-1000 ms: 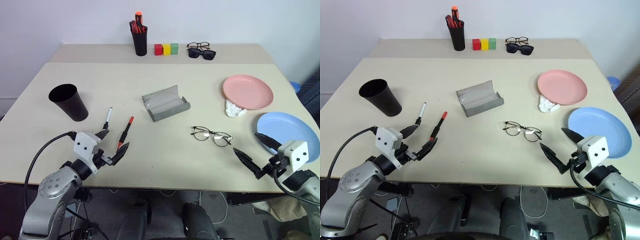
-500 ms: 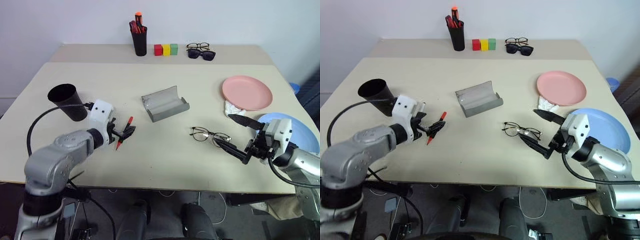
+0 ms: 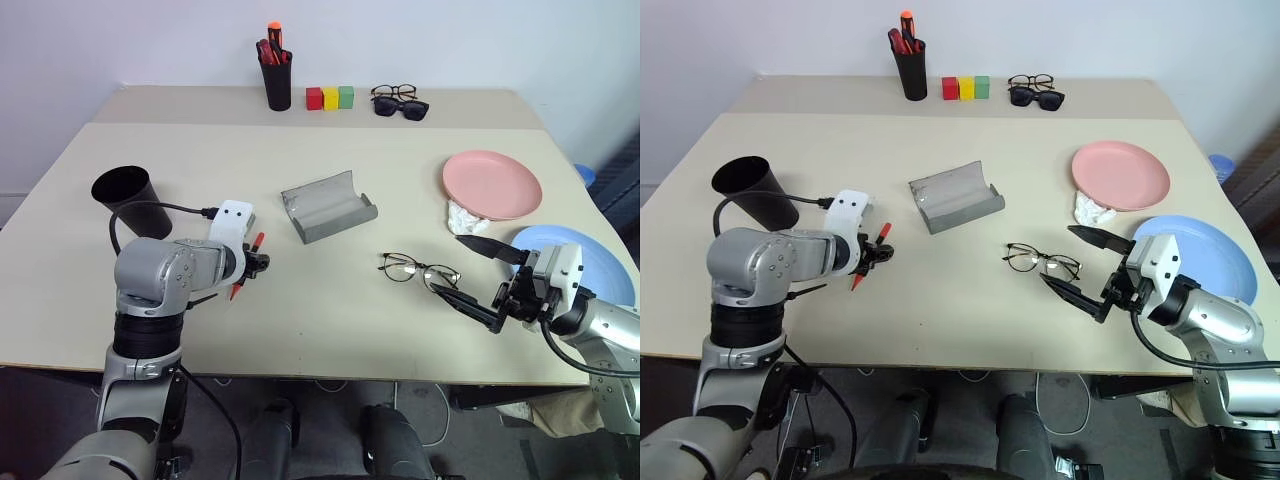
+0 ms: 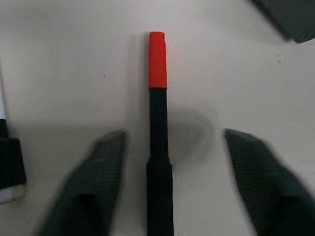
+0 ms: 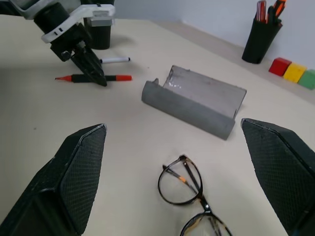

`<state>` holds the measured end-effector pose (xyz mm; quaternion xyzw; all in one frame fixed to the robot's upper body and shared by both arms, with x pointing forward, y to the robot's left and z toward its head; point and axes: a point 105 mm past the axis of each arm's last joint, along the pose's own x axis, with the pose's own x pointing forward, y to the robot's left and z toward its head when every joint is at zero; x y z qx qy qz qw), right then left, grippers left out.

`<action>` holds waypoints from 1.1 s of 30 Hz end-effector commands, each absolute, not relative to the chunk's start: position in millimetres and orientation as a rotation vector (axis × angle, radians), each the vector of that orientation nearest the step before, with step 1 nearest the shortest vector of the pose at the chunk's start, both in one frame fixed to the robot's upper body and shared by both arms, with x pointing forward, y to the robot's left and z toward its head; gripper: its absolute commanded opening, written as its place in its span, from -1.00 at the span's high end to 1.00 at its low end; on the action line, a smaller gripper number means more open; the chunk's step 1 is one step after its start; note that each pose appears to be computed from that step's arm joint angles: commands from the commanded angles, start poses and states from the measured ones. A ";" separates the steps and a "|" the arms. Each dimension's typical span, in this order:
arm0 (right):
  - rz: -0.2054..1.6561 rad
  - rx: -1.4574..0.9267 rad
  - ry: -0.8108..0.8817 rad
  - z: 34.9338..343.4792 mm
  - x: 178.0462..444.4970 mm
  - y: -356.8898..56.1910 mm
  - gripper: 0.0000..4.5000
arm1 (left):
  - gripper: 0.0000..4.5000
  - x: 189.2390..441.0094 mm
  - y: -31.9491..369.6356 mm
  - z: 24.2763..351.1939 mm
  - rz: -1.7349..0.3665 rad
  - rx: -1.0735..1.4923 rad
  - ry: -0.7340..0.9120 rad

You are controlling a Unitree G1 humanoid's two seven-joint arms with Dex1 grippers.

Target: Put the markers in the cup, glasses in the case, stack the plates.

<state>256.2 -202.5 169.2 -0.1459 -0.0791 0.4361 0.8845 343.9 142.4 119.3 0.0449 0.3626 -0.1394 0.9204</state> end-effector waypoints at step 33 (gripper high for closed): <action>1.084 -0.289 -0.428 221.1 302.3 -120.3 -1.00 | 0.98 358.4 282.1 284.4 0.692 0.400 -0.600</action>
